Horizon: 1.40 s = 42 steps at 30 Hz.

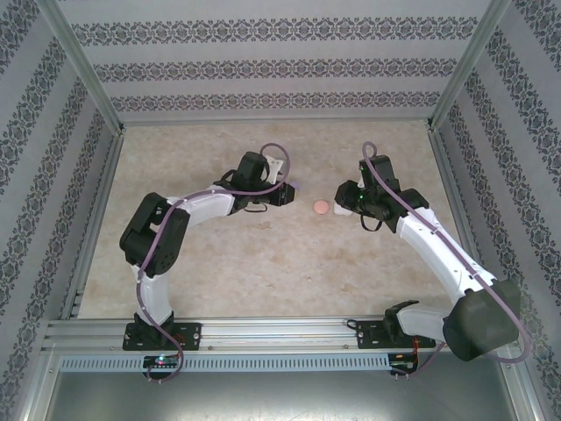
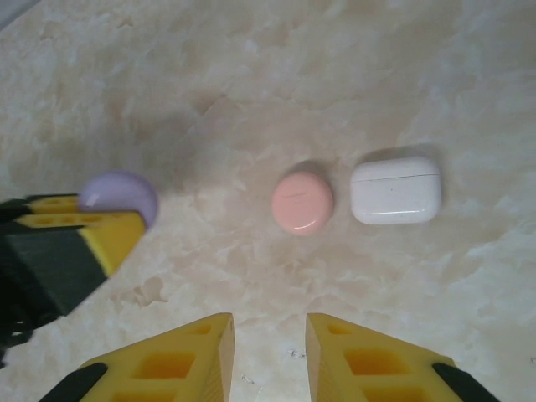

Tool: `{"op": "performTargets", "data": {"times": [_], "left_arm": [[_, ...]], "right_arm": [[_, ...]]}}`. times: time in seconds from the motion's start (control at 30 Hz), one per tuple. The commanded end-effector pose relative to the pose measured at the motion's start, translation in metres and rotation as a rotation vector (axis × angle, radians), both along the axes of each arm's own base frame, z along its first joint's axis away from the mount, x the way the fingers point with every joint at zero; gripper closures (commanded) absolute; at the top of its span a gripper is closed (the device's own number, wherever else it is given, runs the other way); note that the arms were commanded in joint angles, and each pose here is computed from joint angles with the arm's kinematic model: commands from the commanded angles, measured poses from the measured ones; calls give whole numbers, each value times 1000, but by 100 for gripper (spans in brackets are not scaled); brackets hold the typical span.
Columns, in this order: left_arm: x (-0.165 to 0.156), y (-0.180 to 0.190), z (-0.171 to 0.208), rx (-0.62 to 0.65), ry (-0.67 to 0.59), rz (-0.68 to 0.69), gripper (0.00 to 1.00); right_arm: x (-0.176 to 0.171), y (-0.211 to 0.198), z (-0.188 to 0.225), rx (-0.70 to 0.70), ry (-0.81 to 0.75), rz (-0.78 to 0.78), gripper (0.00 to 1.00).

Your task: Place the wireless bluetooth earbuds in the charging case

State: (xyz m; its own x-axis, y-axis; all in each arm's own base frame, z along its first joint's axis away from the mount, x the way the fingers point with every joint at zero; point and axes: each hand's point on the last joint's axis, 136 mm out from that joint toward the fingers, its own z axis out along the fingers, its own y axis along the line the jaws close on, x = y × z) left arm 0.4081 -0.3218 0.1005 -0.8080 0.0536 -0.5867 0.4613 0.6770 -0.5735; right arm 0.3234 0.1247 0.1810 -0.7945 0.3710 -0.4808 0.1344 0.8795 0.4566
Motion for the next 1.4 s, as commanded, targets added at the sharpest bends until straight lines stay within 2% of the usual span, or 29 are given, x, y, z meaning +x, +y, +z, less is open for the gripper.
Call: {"op": "performTargets", "data": {"times": [0.0, 0.27, 0.47, 0.6, 0.7, 0.8, 0.93, 0.97, 1.07, 1.23, 1.37], "left_arm": [[-2, 1, -14, -11, 129, 59, 100], [-3, 2, -49, 11, 230, 100, 95], [-4, 6, -63, 42, 252, 114, 83], [-3, 12, -65, 78, 243, 124, 68], [-1, 20, -63, 116, 227, 142, 49], [2, 31, -55, 136, 198, 163, 34], [7, 49, -36, 136, 152, 198, 21], [8, 55, -28, 139, 137, 206, 3], [13, 79, 0, 145, 69, 249, 0], [14, 124, 64, 187, -100, 339, 0], [8, 161, 110, 295, -292, 414, 0]], "right_arm": [[4, -5, 6, 2, -39, -22, 70], [5, -9, 6, -1, -44, -28, 69], [5, -11, 11, 1, -50, -31, 68], [6, -12, 17, 0, -61, -31, 61], [5, -14, 22, -2, -71, -33, 53], [4, -18, 27, 0, -81, -39, 48], [3, -23, 35, 0, -95, -47, 38], [2, -26, 37, -6, -100, -52, 32], [1, -38, 43, -38, -120, -75, 2], [2, -69, 52, -149, -165, -146, 2], [6, -102, 62, -300, -224, -247, 2]]}}
